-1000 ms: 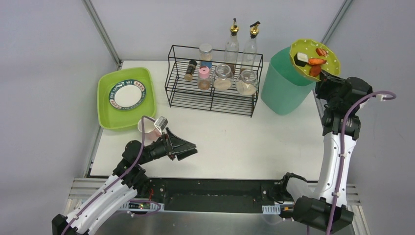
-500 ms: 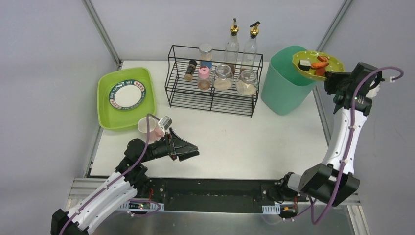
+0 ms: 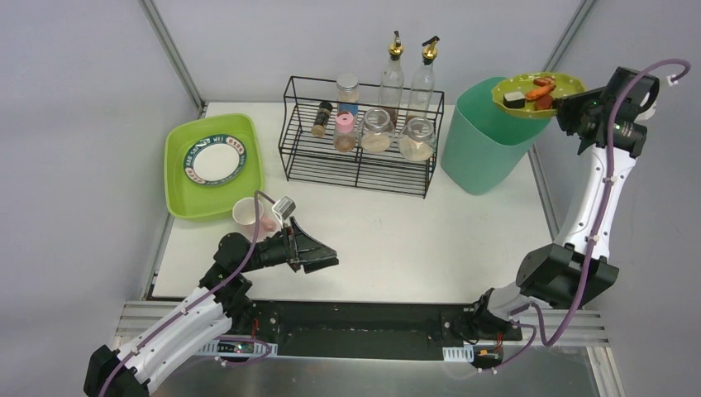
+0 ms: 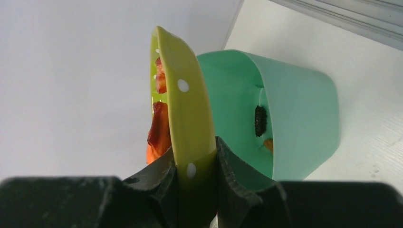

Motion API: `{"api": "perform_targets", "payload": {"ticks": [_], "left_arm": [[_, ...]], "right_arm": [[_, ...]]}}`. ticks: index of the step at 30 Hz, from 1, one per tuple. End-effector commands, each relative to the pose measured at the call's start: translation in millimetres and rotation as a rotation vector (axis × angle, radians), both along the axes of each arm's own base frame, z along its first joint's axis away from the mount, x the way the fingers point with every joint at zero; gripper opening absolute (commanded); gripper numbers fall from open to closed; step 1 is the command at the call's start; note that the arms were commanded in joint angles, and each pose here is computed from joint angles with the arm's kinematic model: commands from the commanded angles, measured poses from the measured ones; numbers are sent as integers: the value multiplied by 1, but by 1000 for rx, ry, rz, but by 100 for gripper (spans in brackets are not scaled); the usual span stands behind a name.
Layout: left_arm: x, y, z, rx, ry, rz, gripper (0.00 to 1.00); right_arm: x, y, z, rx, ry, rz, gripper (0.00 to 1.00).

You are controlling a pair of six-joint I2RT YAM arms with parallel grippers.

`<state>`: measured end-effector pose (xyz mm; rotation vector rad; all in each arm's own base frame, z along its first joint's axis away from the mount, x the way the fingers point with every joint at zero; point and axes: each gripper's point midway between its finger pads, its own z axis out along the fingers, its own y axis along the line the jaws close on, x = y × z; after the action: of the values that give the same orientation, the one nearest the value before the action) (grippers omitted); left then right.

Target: Clear the kitchen counter

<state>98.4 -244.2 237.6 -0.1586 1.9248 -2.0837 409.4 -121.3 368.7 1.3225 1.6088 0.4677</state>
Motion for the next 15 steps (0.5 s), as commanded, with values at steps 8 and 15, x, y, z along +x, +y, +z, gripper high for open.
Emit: {"api": "perform_targets", "payload": {"ticks": [8,15], "left_arm": [[-10,-1,13,-31,-68,-60,68],[-11,-2,9,-23,-68,-66,68]], "right_arm": [[19,13,52,-256,-21,121,0],[22,9,43,-374,52,142,0]]}}
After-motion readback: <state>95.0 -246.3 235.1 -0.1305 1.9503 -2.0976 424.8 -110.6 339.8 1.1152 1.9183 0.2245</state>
